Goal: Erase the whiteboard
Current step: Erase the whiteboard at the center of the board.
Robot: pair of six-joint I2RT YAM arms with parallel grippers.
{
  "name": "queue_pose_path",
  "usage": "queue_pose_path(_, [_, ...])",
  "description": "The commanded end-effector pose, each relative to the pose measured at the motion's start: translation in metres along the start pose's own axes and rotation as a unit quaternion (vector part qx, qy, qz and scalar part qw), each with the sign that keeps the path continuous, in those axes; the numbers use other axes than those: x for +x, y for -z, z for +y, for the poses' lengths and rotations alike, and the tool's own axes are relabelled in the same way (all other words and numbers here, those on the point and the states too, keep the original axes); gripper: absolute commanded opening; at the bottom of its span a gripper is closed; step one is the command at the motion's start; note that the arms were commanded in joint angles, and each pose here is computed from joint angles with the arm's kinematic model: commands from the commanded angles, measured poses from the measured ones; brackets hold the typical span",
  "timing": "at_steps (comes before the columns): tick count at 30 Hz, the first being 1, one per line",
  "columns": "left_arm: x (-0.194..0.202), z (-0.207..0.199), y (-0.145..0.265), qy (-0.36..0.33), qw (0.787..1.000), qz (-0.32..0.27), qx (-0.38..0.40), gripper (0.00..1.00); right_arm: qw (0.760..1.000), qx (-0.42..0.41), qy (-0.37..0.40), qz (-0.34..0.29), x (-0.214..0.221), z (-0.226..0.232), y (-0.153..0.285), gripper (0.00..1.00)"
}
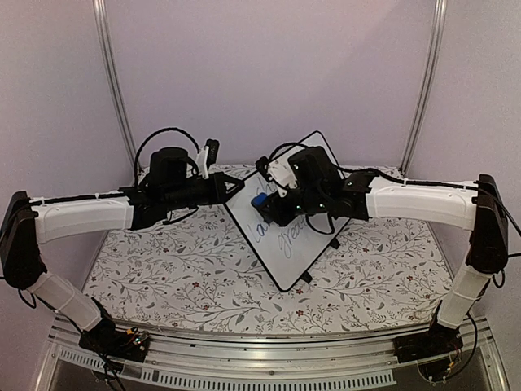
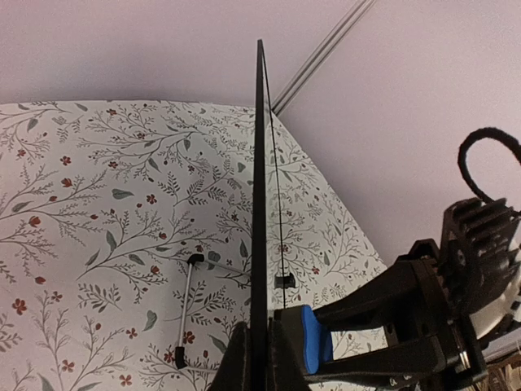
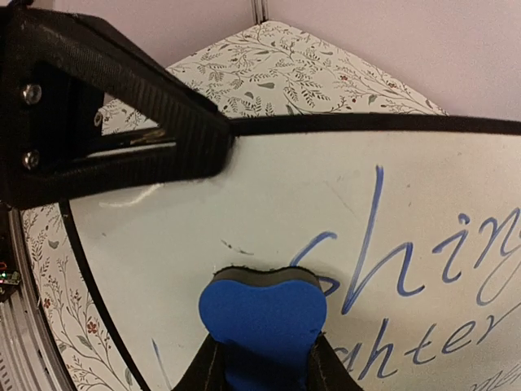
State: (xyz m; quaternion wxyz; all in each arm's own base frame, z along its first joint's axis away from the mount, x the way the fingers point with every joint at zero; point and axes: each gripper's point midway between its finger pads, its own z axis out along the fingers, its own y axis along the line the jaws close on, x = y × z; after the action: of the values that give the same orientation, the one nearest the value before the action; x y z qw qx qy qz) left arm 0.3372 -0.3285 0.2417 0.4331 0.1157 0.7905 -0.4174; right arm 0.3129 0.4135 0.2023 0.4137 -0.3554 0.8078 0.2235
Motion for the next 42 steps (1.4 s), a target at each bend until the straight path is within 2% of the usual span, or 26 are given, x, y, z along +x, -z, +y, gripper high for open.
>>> queue_pose_path(1, [0.042,-0.024,-0.003,-0.023,0.995,0.075,0.068,0.00,1.000,0.002,0.012,-0.023,-0.031,-0.004,-0.009,0.19])
queue_pose_path(5, [0.041,-0.026,-0.002,-0.019,0.994,0.074,0.074,0.00,1.000,0.009,0.018,-0.019,-0.031,-0.008,-0.016,0.18])
queue_pose_path(12, [0.038,-0.030,0.001,-0.014,0.994,0.073,0.083,0.00,1.000,0.000,-0.010,0.017,0.010,-0.018,-0.016,0.19])
queue_pose_path(20, [0.033,-0.032,0.005,-0.006,0.994,0.068,0.090,0.00,0.999,0.009,-0.021,0.034,0.036,-0.023,-0.007,0.19])
queue_pose_path(25, [0.032,-0.032,0.006,-0.004,0.994,0.067,0.090,0.00,0.999,0.008,-0.025,0.019,0.025,-0.023,-0.003,0.19])
queue_pose_path(35, [0.033,-0.033,0.006,0.001,0.993,0.070,0.096,0.00,1.000,0.009,-0.011,-0.023,-0.026,-0.021,-0.006,0.19])
queue_pose_path(42, [0.032,-0.033,0.006,0.003,0.993,0.070,0.097,0.00,1.000,0.009,-0.015,0.007,0.001,-0.022,-0.013,0.19])
